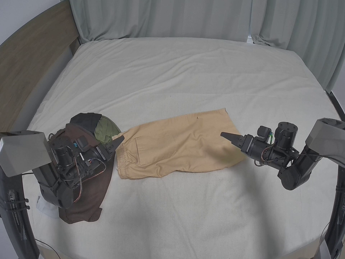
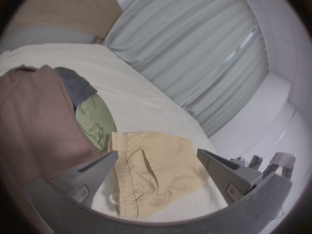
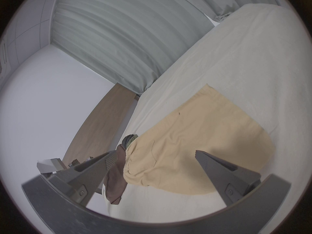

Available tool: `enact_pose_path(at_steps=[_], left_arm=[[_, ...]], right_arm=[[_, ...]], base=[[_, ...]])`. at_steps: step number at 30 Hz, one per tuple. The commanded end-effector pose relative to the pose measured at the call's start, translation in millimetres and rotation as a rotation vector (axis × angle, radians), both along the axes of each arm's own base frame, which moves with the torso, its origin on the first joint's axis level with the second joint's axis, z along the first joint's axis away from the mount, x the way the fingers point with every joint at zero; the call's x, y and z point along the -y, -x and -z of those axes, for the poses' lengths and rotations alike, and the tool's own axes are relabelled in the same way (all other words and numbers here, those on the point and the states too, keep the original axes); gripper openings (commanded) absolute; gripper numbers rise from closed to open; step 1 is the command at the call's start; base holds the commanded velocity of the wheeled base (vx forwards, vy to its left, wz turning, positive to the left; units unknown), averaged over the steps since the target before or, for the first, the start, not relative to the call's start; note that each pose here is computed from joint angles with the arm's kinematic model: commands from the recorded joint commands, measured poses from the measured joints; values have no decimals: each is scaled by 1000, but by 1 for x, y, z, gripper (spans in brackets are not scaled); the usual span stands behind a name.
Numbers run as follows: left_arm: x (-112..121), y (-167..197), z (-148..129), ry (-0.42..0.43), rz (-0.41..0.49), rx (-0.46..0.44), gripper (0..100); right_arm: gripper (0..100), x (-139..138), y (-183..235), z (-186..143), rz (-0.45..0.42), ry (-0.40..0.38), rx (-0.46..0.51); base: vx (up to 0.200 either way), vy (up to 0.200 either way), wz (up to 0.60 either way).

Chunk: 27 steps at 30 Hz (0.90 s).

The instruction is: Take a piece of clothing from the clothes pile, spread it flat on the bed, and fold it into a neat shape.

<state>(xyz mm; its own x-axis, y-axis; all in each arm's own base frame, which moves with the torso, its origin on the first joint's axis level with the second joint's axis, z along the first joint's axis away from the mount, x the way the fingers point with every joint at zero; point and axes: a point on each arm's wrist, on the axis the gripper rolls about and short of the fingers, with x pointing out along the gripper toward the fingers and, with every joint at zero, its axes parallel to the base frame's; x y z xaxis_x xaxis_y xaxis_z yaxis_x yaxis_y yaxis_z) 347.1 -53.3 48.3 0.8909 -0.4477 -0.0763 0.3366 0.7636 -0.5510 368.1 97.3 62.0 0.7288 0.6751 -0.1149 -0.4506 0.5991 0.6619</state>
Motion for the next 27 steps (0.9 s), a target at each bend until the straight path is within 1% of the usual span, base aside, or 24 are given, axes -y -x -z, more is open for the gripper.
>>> enact_pose_path(at_steps=[1,6,7,8,9,11,18,23,27], left_arm=[[0,4,1,-60,5,17,100],[-4,5,4,-169,5,52,100],[-4,5,4,-169,5,52,100],[-5,6,5,-191,5,62,100],[-5,5,5,-192,5,64,100],[-4,7,7,-223,11,70,100],[-3,7,7,-246,17,80,100],[-4,7,7,-260,14,86,100],[-5,7,7,-260,14,86,100]], right_arm=[[100,-4,10,8,-19,7,-24],[100,-8,18,15,-34,23,-55],[100,-8,18,15,-34,23,-55],[100,-10,19,21,-40,32,-67],[100,-10,19,22,-40,33,-72],[100,-14,19,31,-54,54,-77],[100,-21,17,49,-74,67,-111],[100,-29,18,65,-91,72,-153],[100,-29,17,67,-89,72,-158]], base=[[0,0,0],[0,0,0],[0,0,0],[0,0,0],[0,0,0],[0,0,0],[0,0,0],[0,0,0],[0,0,0]])
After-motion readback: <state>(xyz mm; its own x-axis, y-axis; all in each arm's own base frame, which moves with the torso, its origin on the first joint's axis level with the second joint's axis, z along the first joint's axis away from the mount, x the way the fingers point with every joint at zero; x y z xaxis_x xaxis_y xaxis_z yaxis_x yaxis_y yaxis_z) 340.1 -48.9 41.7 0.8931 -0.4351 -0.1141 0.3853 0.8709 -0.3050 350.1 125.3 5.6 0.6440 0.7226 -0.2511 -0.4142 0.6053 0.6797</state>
